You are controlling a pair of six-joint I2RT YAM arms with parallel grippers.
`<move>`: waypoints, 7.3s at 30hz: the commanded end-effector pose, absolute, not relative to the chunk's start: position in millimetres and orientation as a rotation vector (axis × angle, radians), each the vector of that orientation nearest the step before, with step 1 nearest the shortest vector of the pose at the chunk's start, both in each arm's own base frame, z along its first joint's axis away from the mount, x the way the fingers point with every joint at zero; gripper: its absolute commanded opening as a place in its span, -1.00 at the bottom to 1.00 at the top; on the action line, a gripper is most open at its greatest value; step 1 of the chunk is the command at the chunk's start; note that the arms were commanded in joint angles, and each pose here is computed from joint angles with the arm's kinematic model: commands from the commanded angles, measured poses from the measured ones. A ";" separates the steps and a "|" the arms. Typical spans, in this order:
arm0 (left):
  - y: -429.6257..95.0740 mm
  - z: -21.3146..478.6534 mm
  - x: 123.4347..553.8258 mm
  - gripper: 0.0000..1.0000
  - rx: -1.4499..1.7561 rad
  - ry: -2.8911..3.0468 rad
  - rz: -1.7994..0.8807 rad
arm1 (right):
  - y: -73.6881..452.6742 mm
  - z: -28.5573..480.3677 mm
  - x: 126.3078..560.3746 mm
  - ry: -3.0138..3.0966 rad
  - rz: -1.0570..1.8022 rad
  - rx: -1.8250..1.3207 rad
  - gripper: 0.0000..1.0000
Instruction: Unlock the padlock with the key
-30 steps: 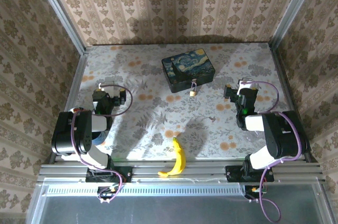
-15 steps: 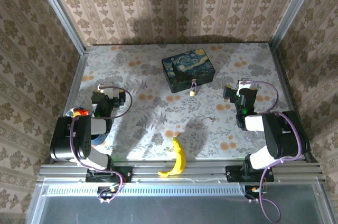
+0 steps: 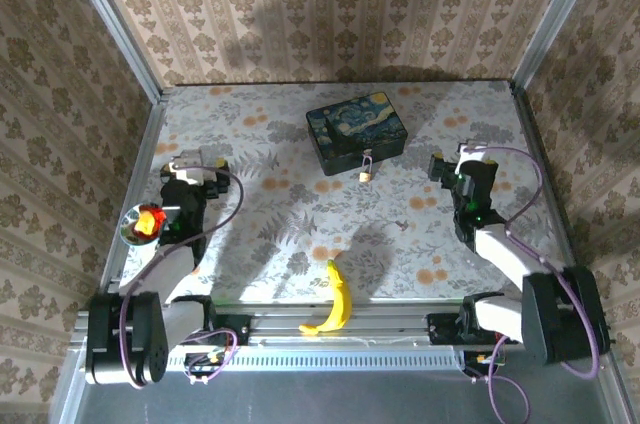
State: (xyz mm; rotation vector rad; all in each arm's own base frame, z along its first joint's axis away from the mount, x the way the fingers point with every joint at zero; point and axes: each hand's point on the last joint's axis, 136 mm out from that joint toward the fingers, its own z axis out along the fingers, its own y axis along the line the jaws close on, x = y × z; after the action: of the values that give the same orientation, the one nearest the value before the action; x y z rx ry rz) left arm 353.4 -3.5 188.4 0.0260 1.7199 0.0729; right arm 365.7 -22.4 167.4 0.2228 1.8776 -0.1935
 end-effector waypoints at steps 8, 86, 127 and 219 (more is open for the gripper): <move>-19.6 197.6 325.1 1.00 -0.169 1.837 -0.172 | -11.3 169.9 289.8 2.096 -0.131 0.350 0.73; -90.4 141.2 311.1 1.00 -0.153 2.031 -0.438 | 101.3 14.6 254.0 2.868 -0.219 0.343 -0.51; -81.0 151.3 303.6 1.00 -0.163 2.006 -0.404 | 96.0 19.7 248.4 2.787 -0.143 0.446 -0.96; -284.0 155.9 240.9 0.13 0.507 1.904 -0.977 | 249.8 151.9 328.7 2.264 0.626 0.447 -1.00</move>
State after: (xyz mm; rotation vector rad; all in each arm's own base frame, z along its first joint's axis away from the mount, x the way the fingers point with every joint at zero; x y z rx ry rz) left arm 245.2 -267.7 140.4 0.3342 2.0472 -1.0119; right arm 331.1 259.3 149.5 0.3575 2.2769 0.6116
